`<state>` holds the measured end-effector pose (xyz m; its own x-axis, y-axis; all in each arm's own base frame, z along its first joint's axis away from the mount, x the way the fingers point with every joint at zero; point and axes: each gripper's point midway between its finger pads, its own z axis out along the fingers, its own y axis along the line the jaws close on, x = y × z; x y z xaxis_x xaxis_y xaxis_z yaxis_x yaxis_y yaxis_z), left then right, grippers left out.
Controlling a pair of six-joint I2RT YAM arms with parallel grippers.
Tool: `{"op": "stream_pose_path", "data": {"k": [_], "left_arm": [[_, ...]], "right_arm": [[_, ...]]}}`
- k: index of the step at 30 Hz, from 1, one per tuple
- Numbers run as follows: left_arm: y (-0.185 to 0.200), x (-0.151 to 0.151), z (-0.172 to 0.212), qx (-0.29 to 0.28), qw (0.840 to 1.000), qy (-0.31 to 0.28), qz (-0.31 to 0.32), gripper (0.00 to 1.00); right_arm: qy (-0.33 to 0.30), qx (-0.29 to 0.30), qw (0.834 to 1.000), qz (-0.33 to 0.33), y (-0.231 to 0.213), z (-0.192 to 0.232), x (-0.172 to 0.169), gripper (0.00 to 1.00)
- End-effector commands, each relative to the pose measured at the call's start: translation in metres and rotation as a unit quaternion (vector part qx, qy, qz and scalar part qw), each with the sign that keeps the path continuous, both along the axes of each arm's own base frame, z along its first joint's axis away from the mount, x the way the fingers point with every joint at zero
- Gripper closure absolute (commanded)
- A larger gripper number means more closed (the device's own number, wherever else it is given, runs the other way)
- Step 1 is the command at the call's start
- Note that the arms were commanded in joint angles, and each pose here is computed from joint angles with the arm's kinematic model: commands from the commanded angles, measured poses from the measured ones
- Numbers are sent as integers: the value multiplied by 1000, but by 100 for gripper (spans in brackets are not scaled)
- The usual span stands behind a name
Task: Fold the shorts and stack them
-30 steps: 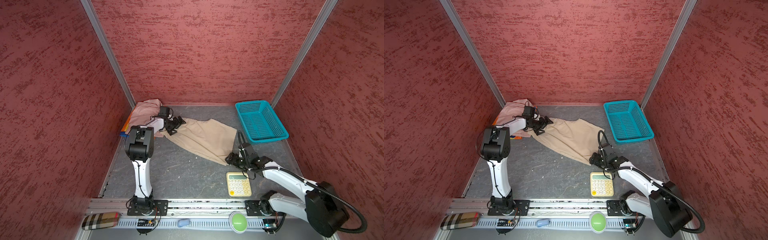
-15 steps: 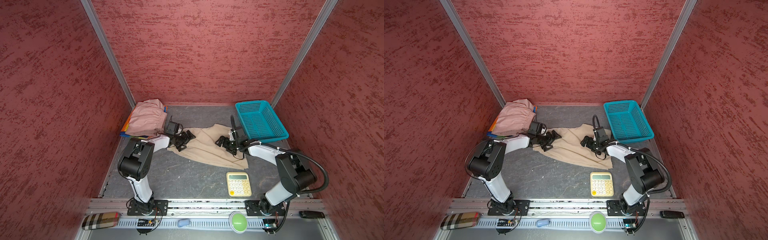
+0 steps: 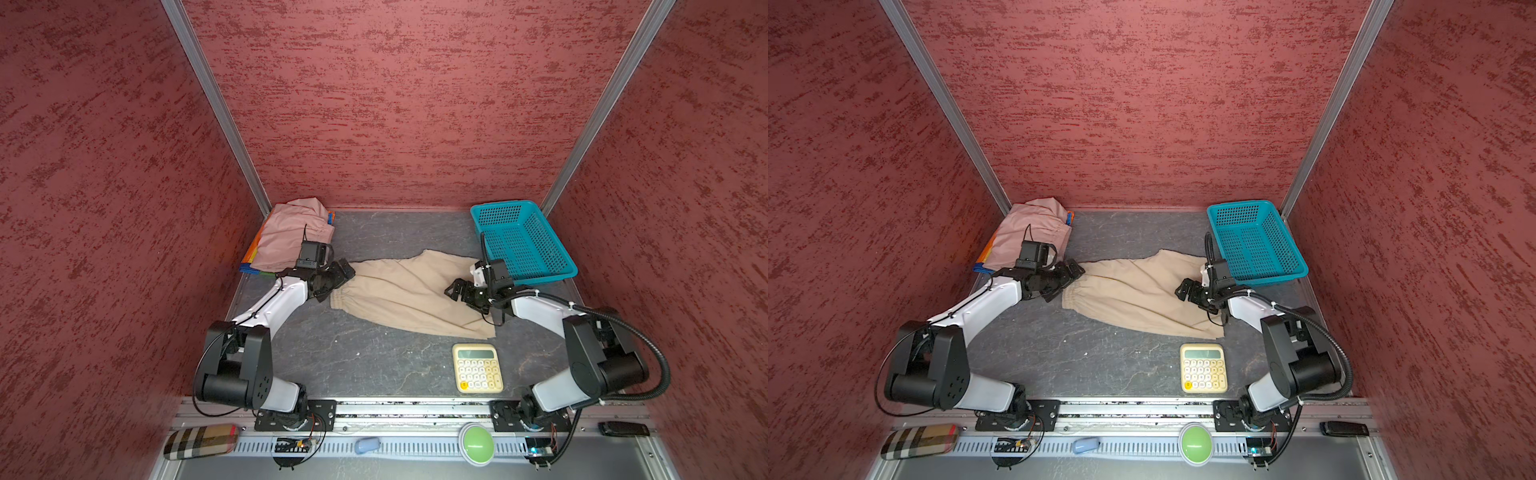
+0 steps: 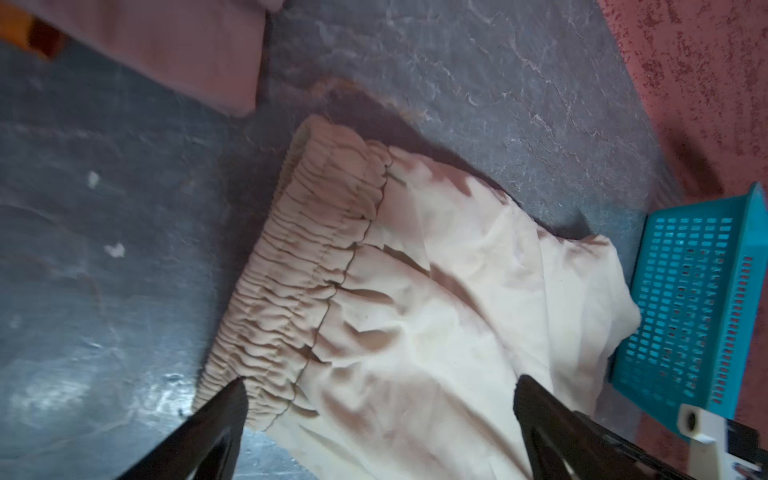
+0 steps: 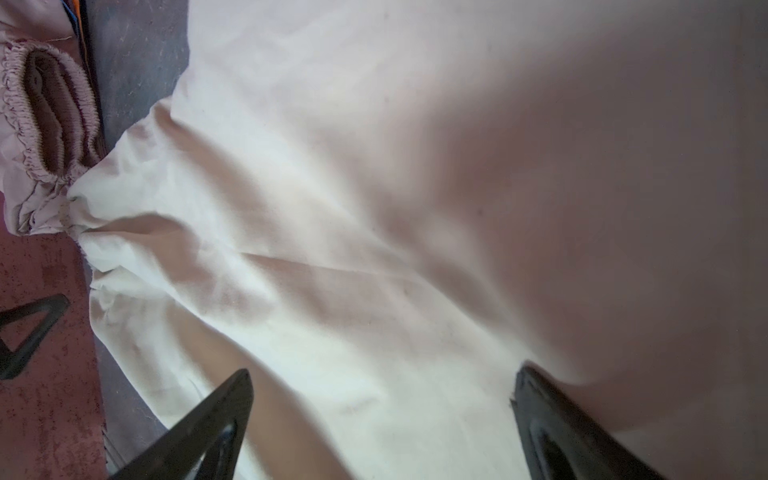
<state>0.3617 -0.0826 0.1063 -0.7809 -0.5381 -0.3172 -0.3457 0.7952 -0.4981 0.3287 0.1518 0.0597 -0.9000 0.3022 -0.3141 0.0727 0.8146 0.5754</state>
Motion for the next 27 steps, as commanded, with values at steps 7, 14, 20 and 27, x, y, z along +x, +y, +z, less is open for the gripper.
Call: {"op": "stream_pose_path", "data": {"k": [7, 14, 20, 27], "left_arm": [[30, 6, -65, 67, 993, 88, -48, 1], [19, 20, -81, 50, 993, 87, -63, 8], [6, 20, -83, 41, 991, 93, -87, 44], [7, 11, -86, 57, 987, 111, -102, 85]], "right_arm": [[-34, -24, 999, 12, -16, 36, 2, 1], [-29, -19, 999, 5, -26, 32, -1, 1], [2, -25, 999, -32, -49, 11, -8, 1], [43, -30, 998, -39, -52, -25, -8, 1]]}}
